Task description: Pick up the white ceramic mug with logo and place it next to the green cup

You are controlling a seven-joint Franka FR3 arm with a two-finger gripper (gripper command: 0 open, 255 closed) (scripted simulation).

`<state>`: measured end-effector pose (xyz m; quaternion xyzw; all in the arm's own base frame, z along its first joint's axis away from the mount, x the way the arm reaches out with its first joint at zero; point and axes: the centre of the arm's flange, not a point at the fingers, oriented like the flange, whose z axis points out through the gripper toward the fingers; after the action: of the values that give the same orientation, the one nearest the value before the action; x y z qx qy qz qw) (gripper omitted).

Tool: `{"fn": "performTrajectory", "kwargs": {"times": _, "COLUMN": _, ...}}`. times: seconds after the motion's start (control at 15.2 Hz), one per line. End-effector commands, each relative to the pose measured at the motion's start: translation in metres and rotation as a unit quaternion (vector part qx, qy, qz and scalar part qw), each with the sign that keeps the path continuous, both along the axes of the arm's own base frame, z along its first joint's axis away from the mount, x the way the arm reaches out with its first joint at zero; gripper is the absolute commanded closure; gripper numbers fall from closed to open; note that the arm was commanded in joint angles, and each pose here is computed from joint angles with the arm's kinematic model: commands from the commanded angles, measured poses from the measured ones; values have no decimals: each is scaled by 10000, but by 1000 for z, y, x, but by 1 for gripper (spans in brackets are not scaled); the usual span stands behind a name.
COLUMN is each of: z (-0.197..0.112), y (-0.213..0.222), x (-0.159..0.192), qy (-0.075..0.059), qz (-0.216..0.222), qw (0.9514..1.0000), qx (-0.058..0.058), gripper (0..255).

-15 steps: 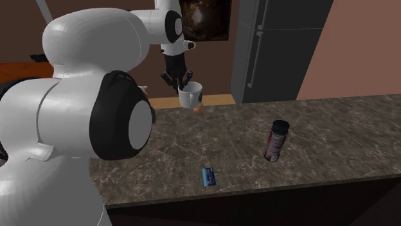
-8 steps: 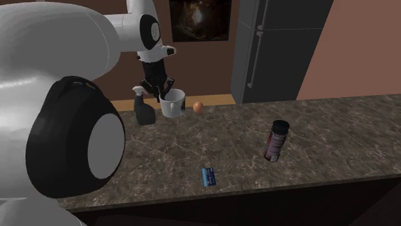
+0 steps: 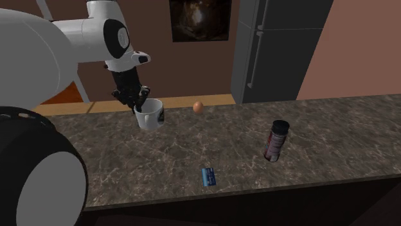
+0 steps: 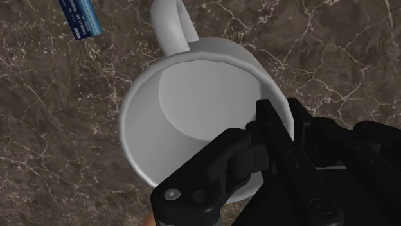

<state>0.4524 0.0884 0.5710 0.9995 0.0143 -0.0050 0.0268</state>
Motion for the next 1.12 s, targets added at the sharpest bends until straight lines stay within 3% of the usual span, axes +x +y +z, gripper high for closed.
{"fn": "performTrajectory", "kwargs": {"times": 0.0, "z": 2, "y": 19, "x": -18, "qy": -1, "qz": -6, "qw": 10000, "qx": -1, "gripper": 255}}
{"fn": "performTrajectory", "kwargs": {"times": 1.06, "z": 2, "y": 161, "x": -174, "qy": -1, "qz": -6, "qw": 10000, "qx": -1, "gripper": 255}}
